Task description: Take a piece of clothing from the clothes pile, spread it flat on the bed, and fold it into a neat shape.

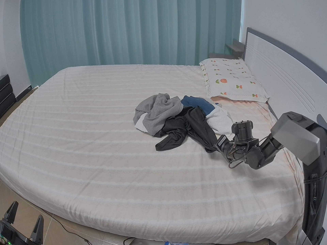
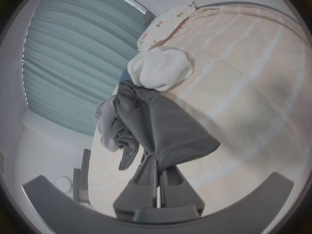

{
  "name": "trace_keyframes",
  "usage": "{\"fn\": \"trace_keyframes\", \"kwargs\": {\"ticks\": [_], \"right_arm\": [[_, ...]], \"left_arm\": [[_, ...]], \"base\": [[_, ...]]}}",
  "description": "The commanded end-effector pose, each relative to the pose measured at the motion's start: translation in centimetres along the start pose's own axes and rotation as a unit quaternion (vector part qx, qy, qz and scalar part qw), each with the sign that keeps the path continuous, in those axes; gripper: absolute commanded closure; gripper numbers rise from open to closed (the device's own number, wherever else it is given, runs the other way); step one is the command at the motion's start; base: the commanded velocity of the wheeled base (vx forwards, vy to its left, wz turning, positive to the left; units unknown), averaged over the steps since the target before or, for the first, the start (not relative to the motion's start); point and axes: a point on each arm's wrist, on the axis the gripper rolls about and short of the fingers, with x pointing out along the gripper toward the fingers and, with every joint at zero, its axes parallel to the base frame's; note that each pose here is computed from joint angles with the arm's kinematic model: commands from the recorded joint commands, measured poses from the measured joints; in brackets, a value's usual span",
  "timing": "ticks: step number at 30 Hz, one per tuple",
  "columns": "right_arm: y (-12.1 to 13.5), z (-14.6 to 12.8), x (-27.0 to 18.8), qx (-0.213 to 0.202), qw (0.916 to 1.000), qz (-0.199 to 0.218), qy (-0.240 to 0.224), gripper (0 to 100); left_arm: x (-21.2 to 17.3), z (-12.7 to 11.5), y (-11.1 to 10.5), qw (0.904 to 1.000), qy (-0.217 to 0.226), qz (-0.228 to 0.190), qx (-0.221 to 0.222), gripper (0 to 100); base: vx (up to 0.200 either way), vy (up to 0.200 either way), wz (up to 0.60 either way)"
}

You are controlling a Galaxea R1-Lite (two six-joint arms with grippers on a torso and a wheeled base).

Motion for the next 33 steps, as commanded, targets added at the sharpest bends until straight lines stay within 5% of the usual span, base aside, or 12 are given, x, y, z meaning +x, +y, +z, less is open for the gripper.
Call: {"fn": "trace_keyframes", "kwargs": {"ticks": [1,9,10,12,17,18,20,30,33], "right_arm": [[4.3,-2.2,-13.5,-0.024,0.9927,0.117,0.018,100],[4.9,-4.5,-21.3,-0.048,0.9840,0.168,0.034,100],[4.8,-4.8,-22.8,-0.057,0.9812,0.182,0.033,100],[5.1,-4.7,-24.4,-0.072,0.9764,0.203,0.023,100],[5.7,-4.3,-26.1,-0.085,0.9693,0.230,0.000,100],[5.9,-4.1,-27.6,-0.087,0.9642,0.250,-0.010,100],[5.8,-4.1,-27.8,-0.089,0.9656,0.244,-0.009,100],[9.5,-2.0,-31.0,-0.109,0.9496,0.291,-0.039,100],[12.1,-0.6,-32.7,-0.109,0.9374,0.326,-0.058,100]], "left_arm": [[0.0,-0.4,0.0,1.0000,-0.002,-0.001,0.002,0],[-0.1,0.0,0.0,0.9999,-0.014,0.003,0.001,0],[-1.1,3.6,0.0,0.9961,-0.086,0.000,-0.019,0],[-1.7,7.4,0.0,0.9923,-0.117,-0.020,-0.034,0],[-0.4,8.5,-0.2,0.9954,-0.071,-0.064,-0.008,0],[2.1,8.6,-0.2,0.9964,0.003,-0.085,-0.008,0],[3.6,9.0,-0.3,0.9950,0.039,-0.092,-0.007,0],[12.5,9.2,-1.9,0.9703,0.161,-0.180,0.009,0],[15.4,8.3,-3.6,0.9580,0.190,-0.215,-0.009,0]], "base": [[0.000,0.000,0.00],[0.000,0.000,0.00],[0.000,0.000,0.00],[0.000,0.000,0.00],[0.000,0.000,0.00],[0.000,0.000,0.00],[0.000,0.000,0.00],[0.000,0.000,0.00],[0.000,0.000,0.00]]}}
